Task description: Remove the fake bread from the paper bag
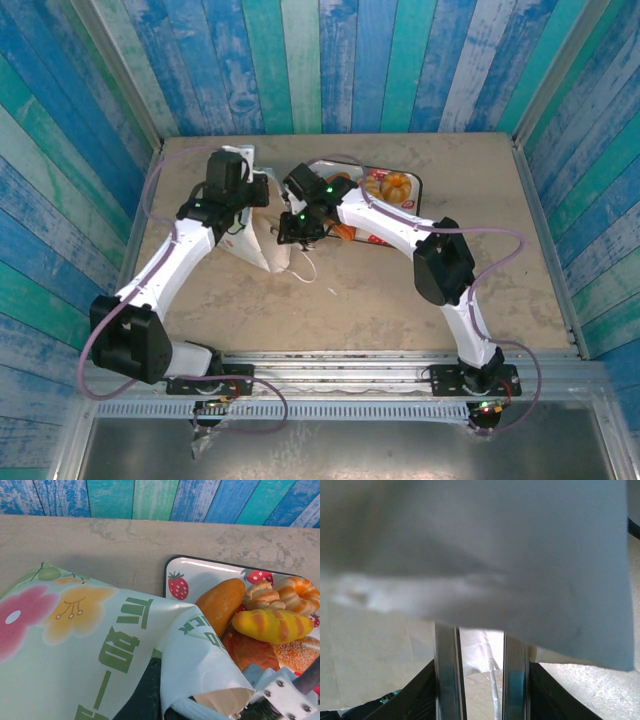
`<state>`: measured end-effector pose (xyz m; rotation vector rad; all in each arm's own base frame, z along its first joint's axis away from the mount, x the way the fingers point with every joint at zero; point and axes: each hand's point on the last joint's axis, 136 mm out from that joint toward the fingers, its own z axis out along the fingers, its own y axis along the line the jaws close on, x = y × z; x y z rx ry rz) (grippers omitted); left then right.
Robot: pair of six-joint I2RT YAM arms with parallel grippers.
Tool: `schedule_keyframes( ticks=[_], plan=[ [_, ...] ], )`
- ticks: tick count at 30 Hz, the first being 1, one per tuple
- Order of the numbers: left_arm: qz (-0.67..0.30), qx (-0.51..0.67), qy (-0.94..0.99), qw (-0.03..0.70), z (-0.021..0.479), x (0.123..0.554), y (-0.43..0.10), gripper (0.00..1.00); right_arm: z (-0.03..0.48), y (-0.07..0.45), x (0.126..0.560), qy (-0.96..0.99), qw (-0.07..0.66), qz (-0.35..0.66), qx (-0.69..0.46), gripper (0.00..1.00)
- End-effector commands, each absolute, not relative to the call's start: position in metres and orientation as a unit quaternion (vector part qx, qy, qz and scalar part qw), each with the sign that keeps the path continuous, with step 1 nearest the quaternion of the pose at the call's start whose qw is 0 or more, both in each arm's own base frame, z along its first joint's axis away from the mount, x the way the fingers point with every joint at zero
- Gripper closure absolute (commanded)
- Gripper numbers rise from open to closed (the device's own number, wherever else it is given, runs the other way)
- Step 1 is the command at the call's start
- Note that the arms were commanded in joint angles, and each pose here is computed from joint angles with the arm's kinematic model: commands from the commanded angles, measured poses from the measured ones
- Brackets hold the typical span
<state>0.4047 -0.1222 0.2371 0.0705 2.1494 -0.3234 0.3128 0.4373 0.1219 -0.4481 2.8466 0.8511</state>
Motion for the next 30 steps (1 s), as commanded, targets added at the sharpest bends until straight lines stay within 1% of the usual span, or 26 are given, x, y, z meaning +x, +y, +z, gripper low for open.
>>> schedule_keyframes(
  ticks=[1,14,18,23,30],
  plan=[
    [-0.138,0.004,0.872,0.470,0.239,0.412,-0.122,0.96,0.143,0.448,0.318,0.936,0.095,0.302,-0.151,0.59],
    [-0.088,-0.039,0.869,0.485,0.247,0.428,-0.103,0.95,0.177,0.417,0.303,0.937,0.136,0.286,-0.149,0.59],
    [-0.091,-0.042,0.867,0.488,0.248,0.430,-0.104,0.95,0.188,0.414,0.300,0.934,0.147,0.287,-0.152,0.59],
    [-0.100,-0.045,0.866,0.487,0.248,0.432,-0.106,0.95,0.197,0.425,0.295,0.928,0.151,0.299,-0.165,0.60],
    [-0.107,-0.045,0.862,0.493,0.256,0.433,-0.108,0.94,0.178,0.449,0.284,0.926,0.127,0.299,-0.191,0.62]
  ],
)
